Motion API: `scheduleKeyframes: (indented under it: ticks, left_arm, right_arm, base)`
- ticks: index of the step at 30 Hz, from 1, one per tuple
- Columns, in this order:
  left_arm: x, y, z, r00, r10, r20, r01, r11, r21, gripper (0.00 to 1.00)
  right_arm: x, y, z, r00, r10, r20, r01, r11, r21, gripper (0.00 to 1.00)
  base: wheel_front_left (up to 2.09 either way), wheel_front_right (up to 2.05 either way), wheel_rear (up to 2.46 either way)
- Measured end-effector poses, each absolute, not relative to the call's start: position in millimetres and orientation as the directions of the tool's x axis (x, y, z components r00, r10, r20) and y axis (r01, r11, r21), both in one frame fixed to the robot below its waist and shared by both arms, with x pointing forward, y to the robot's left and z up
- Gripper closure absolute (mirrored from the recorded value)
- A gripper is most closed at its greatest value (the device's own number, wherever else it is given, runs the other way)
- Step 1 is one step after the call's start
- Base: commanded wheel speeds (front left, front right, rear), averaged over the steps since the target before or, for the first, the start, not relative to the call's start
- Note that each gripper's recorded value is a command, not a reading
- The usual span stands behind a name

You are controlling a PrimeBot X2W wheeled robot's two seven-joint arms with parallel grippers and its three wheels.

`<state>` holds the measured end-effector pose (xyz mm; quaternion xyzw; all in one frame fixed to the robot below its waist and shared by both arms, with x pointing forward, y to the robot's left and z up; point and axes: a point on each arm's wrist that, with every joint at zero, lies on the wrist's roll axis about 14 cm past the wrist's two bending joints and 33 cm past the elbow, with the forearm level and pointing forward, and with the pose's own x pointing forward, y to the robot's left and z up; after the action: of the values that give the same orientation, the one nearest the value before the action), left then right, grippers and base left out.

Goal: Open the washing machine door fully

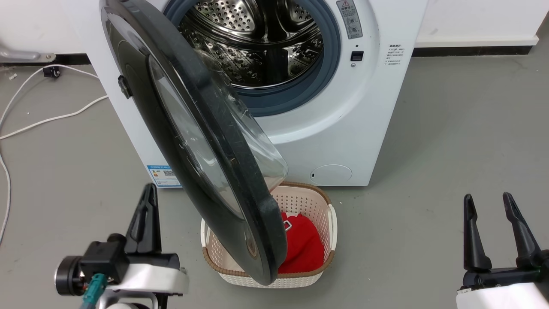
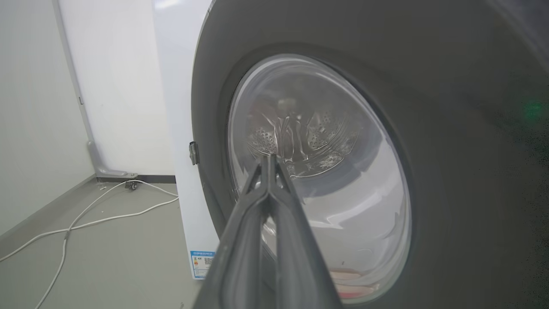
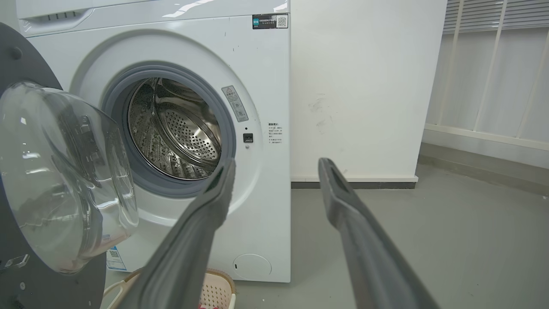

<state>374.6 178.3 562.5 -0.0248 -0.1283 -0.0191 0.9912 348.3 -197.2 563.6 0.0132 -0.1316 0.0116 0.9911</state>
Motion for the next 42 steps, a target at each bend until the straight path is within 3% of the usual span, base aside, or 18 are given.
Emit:
scheduleKeyframes:
  ticks: [6, 13, 19, 23, 28, 32, 37, 42]
  left_arm:
    - [373, 179, 609, 0.920, -0.019, 0.391, 0.040, 0.998, -0.045, 1.00]
    - [354, 166, 693, 0.779, -0.042, 0.626, 0.083, 0.996, -0.036, 1.00]
    - [325, 130, 747, 0.629, -0.140, 0.765, 0.210, 0.978, 0.006, 1.00]
    - [314, 101, 753, 0.588, -0.213, 0.780, 0.325, 0.945, 0.014, 1.00]
    - [308, 67, 743, 0.579, -0.306, 0.755, 0.459, 0.888, 0.008, 1.00]
    - [310, 33, 705, 0.635, -0.407, 0.656, 0.567, 0.823, -0.038, 1.00]
    - [314, -11, 638, 0.711, -0.566, 0.418, 0.662, 0.739, -0.124, 1.00]
    - [321, -21, 589, 0.755, -0.611, 0.239, 0.650, 0.745, -0.148, 1.00]
  right_arm:
    - [349, -197, 562, 0.966, 0.020, 0.257, -0.028, 0.999, 0.030, 0.00]
    - [348, -197, 560, 0.968, 0.018, 0.251, -0.029, 0.999, 0.040, 0.00]
    - [347, -199, 559, 0.969, 0.011, 0.248, -0.023, 0.999, 0.047, 0.00]
    - [347, -199, 558, 0.969, 0.008, 0.245, -0.021, 0.998, 0.052, 0.00]
    - [346, -200, 557, 0.970, 0.005, 0.243, -0.020, 0.998, 0.056, 0.00]
    - [346, -199, 555, 0.971, 0.006, 0.238, -0.022, 0.998, 0.066, 0.00]
    - [347, -198, 551, 0.974, 0.008, 0.225, -0.026, 0.997, 0.077, 0.00]
    - [347, -198, 548, 0.976, 0.006, 0.217, -0.025, 0.996, 0.084, 0.00]
  base:
    - [0.00, 0.00, 0.00]
    - [0.00, 0.00, 0.00]
    - [0.00, 0.00, 0.00]
    - [0.00, 0.00, 0.00]
    - [0.00, 0.00, 0.00]
    - [0.00, 0.00, 0.00]
    - [0.00, 0.00, 0.00]
    - [0.00, 0.00, 0.00]
